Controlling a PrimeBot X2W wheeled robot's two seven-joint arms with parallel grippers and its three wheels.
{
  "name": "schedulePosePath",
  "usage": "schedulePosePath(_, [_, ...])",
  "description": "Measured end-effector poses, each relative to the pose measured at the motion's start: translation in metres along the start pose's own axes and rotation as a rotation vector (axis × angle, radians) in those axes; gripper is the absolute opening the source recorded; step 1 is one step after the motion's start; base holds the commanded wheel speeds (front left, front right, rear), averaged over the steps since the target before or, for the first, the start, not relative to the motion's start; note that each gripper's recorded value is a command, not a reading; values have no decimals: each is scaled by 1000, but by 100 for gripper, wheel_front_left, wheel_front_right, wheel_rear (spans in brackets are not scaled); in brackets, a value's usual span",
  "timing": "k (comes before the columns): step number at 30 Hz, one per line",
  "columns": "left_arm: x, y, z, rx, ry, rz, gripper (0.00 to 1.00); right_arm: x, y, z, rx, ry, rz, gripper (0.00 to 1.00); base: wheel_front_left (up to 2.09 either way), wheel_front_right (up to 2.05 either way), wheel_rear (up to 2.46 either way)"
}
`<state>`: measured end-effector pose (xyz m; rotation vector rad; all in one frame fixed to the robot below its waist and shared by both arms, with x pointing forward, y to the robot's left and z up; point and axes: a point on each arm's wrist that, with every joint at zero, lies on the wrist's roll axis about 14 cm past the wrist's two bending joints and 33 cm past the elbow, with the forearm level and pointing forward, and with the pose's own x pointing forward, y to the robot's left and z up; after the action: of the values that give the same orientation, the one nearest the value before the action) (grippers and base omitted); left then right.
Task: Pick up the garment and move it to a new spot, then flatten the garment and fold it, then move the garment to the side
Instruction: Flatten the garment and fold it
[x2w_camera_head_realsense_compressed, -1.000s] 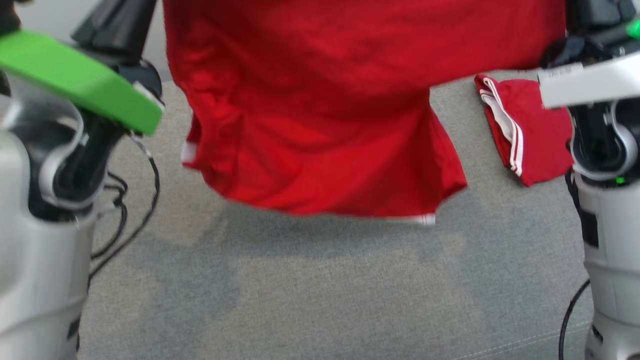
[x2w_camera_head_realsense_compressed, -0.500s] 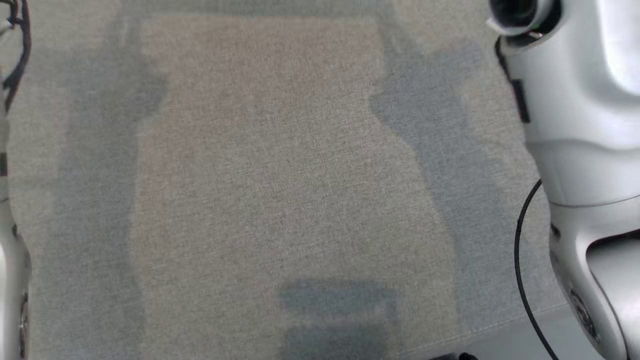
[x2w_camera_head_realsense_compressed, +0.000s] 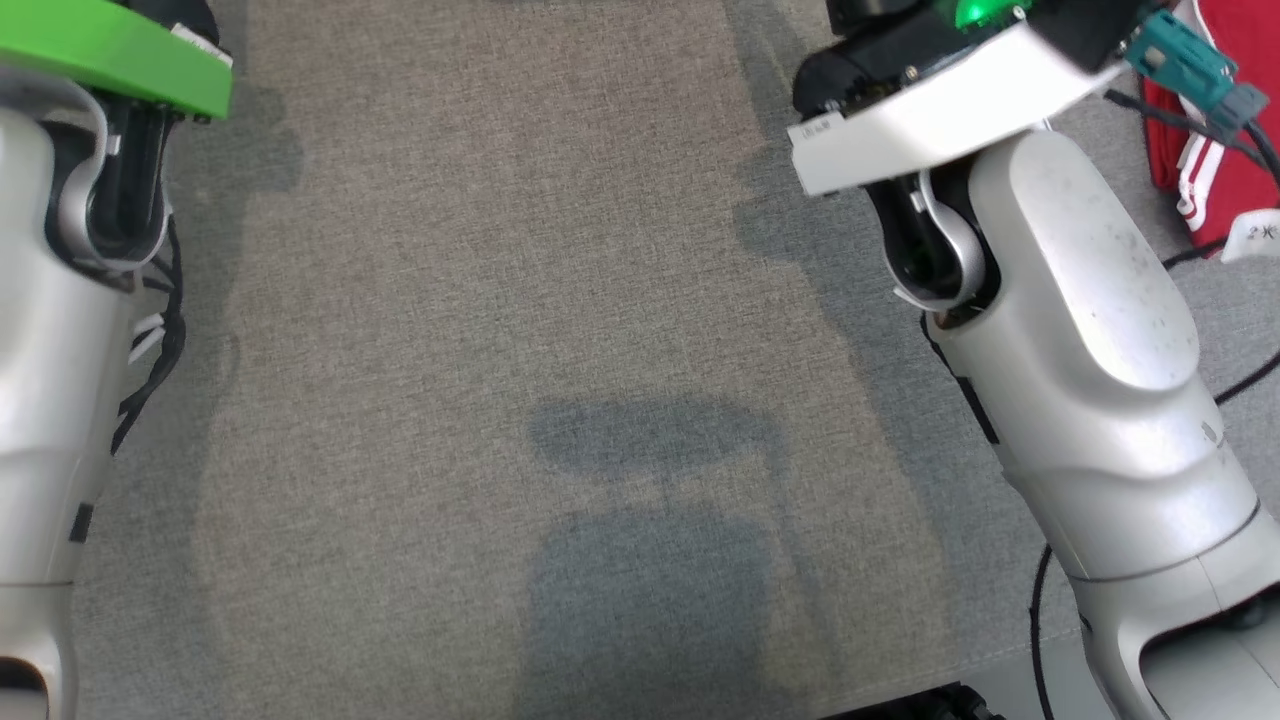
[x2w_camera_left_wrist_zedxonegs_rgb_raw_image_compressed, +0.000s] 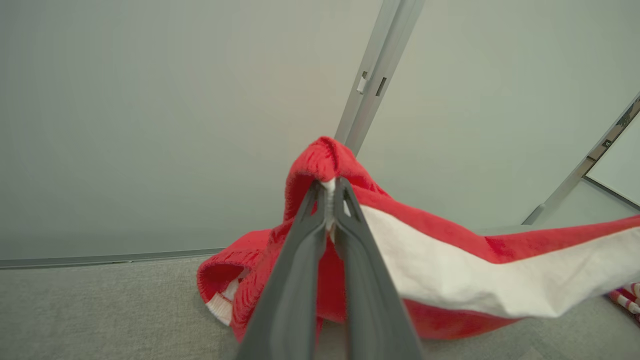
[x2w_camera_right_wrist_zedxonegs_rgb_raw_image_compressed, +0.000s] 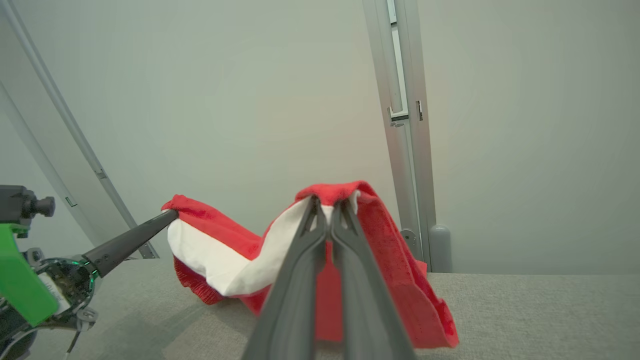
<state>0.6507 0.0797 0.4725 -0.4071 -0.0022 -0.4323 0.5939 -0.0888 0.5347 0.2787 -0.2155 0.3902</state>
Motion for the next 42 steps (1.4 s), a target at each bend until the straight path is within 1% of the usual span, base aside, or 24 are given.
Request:
schedulePosePath(3, [-12, -5, 14, -14, -23, -20, 0, -16, -4, 8, -32, -6, -10, 0, 0, 0, 0])
schedulePosePath(5, [-26, -11, 15, -22, -19, -34, 0, -27, -5, 12, -35, -11, -20, 0, 0, 0, 0])
schedulePosePath(9, [-60, -21, 6, -35, 20, -46, 0, -55, -5, 13, -68, 14, -30, 0, 0, 0, 0])
schedulePosePath(12, [-90, -28, -4, -52, 53, -43, 0, -82, -3, 7, -51, 49, -55, 0, 0, 0, 0])
schedulePosePath(17, [-145, -47, -19, -100, 97, -2, 0, -130, -2, 11, -8, 76, -122, 0, 0, 0, 0])
schedulePosePath(21, [-181, -60, -14, -151, 66, 51, 0, -162, 1, 24, 5, 65, -173, 0, 0, 0, 0])
schedulePosePath(26, [-224, -78, -9, -167, 43, 103, 0, -199, 11, 39, 11, 53, -209, 0, 0, 0, 0])
schedulePosePath(31, [-250, -98, 1, -175, 1, 115, 0, -225, 19, 63, -10, 30, -226, 0, 0, 0, 0])
schedulePosePath(37, [-266, -115, 9, -148, -12, 85, 0, -241, 33, 92, -55, 4, -206, 0, 0, 0, 0])
schedulePosePath(42, [-272, -124, 5, -156, 20, 67, 0, -250, 32, 95, -73, 37, -215, 0, 0, 0, 0])
